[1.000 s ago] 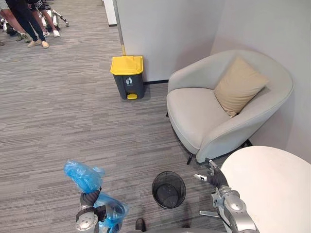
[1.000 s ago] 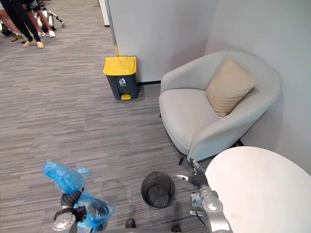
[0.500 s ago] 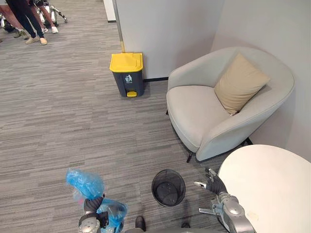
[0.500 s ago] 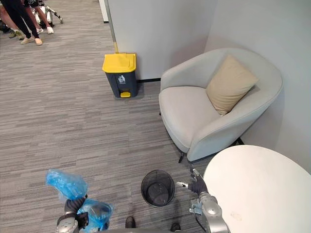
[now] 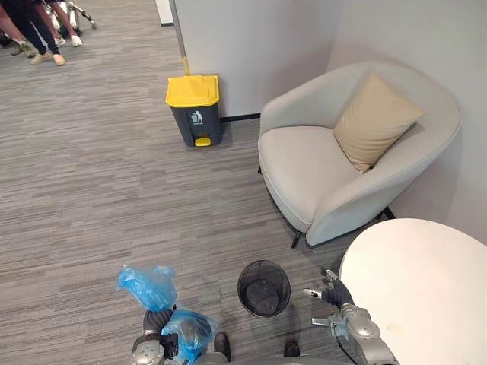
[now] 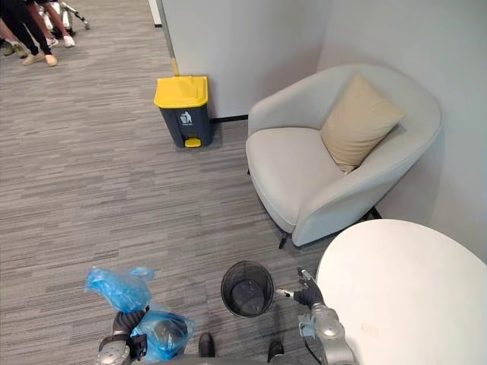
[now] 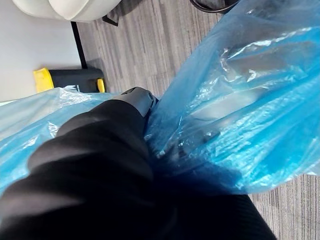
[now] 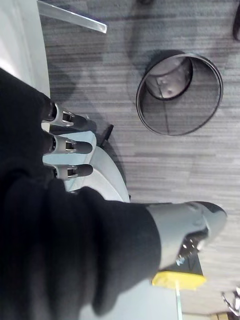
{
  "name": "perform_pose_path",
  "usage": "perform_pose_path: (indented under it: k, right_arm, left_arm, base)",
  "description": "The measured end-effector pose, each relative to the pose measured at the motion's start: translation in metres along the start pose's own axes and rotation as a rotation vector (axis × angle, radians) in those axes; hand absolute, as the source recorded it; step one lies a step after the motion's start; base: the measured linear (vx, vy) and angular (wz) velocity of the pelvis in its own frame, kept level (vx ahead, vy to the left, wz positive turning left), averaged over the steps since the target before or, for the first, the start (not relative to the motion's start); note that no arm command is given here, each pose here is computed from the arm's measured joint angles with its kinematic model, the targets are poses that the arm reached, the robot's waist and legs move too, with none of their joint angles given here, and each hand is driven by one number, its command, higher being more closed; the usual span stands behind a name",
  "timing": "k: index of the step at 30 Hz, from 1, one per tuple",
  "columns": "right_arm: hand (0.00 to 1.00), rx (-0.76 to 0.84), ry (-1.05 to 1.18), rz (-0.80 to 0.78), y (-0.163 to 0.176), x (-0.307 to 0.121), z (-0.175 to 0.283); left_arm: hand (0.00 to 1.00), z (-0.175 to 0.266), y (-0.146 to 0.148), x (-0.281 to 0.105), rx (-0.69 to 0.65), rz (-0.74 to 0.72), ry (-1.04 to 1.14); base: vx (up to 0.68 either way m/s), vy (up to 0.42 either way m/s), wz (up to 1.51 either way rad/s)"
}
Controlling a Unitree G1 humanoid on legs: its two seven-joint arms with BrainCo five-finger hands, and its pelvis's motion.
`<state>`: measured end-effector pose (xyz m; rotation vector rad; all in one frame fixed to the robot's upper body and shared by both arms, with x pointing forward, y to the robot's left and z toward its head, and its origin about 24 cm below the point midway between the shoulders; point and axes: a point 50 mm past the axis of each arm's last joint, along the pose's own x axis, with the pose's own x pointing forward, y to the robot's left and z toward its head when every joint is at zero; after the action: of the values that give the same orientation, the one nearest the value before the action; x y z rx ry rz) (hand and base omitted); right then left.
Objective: Gather rubbish on tea table into small bin, then transfer packed bag to large trash can.
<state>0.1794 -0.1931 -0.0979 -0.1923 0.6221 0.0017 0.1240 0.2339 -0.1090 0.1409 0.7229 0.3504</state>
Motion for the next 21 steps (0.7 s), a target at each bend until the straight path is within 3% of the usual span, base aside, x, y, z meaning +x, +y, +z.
perform_pose_path:
  k: [5, 12, 17, 21]
  right_arm:
    - [0.0, -0.022, -0.026, -0.021, -0.001, 0.005, 0.01]
    - [0.0, -0.027, -0.05, -0.018, 0.004, 0.002, 0.012]
    - [0.0, -0.036, -0.126, -0.071, -0.006, 0.001, 0.03]
    - [0.0, -0.007, -0.17, -0.132, -0.013, -0.002, 0.039]
  left_arm:
    - [1.0, 0.027, -0.001, 0.009, -0.004, -0.001, -0.09]
    - [1.0, 0.051, 0.007, 0.004, -0.069, 0.033, -0.207]
    - [1.0, 0.05, -0.012, -0.003, -0.151, 0.0, -0.206]
    - [1.0, 0.078, -0.019, -0.002, -0.168, -0.016, -0.306]
  base:
    - [-0.03, 0.014, 0.03]
    - [-0.07, -0.117, 0.77]
    - [-0.19, -0.152, 0.45]
    - [-0.18, -0.1, 0.83]
